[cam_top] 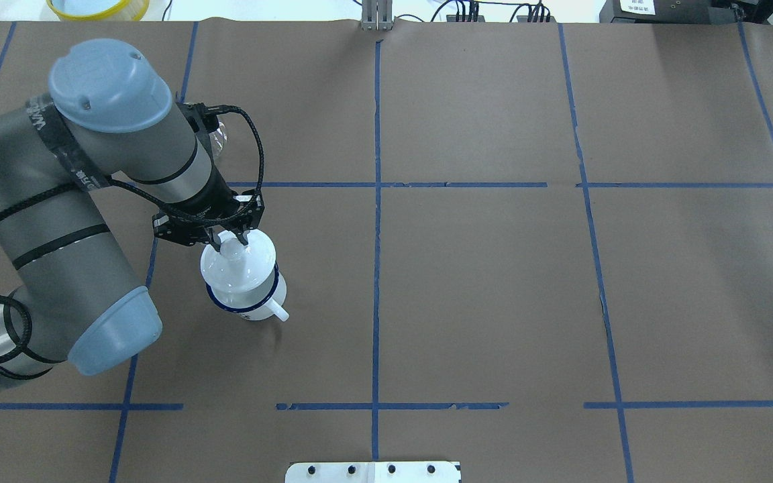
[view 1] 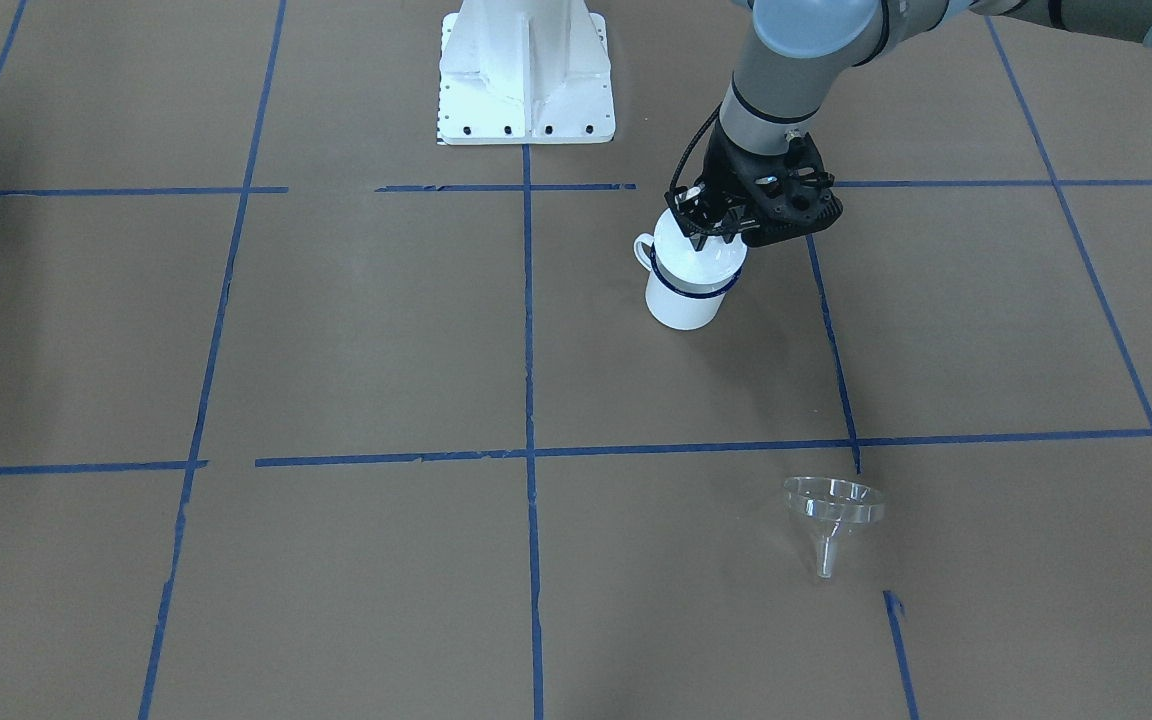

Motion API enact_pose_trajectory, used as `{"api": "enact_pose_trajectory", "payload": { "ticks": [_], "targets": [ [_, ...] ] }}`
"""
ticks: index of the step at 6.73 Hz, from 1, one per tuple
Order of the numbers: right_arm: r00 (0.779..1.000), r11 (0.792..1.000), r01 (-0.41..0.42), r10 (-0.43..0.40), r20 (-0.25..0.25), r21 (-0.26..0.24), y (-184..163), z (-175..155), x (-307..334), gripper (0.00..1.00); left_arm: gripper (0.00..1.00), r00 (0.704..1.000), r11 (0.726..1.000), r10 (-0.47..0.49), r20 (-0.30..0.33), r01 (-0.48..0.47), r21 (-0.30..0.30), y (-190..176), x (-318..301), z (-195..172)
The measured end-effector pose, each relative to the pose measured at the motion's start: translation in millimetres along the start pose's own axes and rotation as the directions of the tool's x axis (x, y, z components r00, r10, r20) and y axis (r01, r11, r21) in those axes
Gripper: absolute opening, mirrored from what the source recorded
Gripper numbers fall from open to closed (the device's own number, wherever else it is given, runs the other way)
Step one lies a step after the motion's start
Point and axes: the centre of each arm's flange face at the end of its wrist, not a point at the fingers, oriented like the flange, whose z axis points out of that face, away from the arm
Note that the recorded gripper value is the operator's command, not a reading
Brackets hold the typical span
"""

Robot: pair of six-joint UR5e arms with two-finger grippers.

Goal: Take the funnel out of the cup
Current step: 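Lower the white lid onto the mug opening with the left gripper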

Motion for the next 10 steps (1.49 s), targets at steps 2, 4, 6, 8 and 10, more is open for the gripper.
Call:
{"api": "enact_pose_trajectory", "payload": {
  "ticks": [2, 4, 6, 8, 10],
  "targets": [
    [1.000, 1.000, 0.000, 0.000, 0.000, 0.000, 0.0, 0.0, 0.0, 1.00, 0.00, 1.000, 1.000, 0.001, 0.006, -0.001, 0.007, 0.7, -1.9, 5.8],
    [1.000, 1.000, 0.000, 0.000, 0.000, 0.000, 0.0, 0.1, 0.1, 1.00, 0.00, 1.000, 1.000, 0.006, 0.014, -0.006, 0.002, 2.4, -8.1, 13.8],
    [1.000, 1.000, 0.000, 0.000, 0.000, 0.000, 0.0, 0.1, 0.1, 1.00, 0.00, 1.000, 1.000, 0.013, 0.011, -0.013, -0.001, 4.1, -12.8, 19.6],
    [1.000, 1.000, 0.000, 0.000, 0.000, 0.000, 0.0, 0.0, 0.0, 1.00, 0.00, 1.000, 1.000, 0.014, 0.009, -0.014, -0.006, 6.2, -12.4, 21.1],
    [1.000, 1.000, 0.000, 0.000, 0.000, 0.000, -0.2, -0.2, -0.1, 1.00, 0.00, 1.000, 1.000, 0.015, 0.010, -0.015, -0.010, 7.1, -11.2, 22.3]
  ]
}}
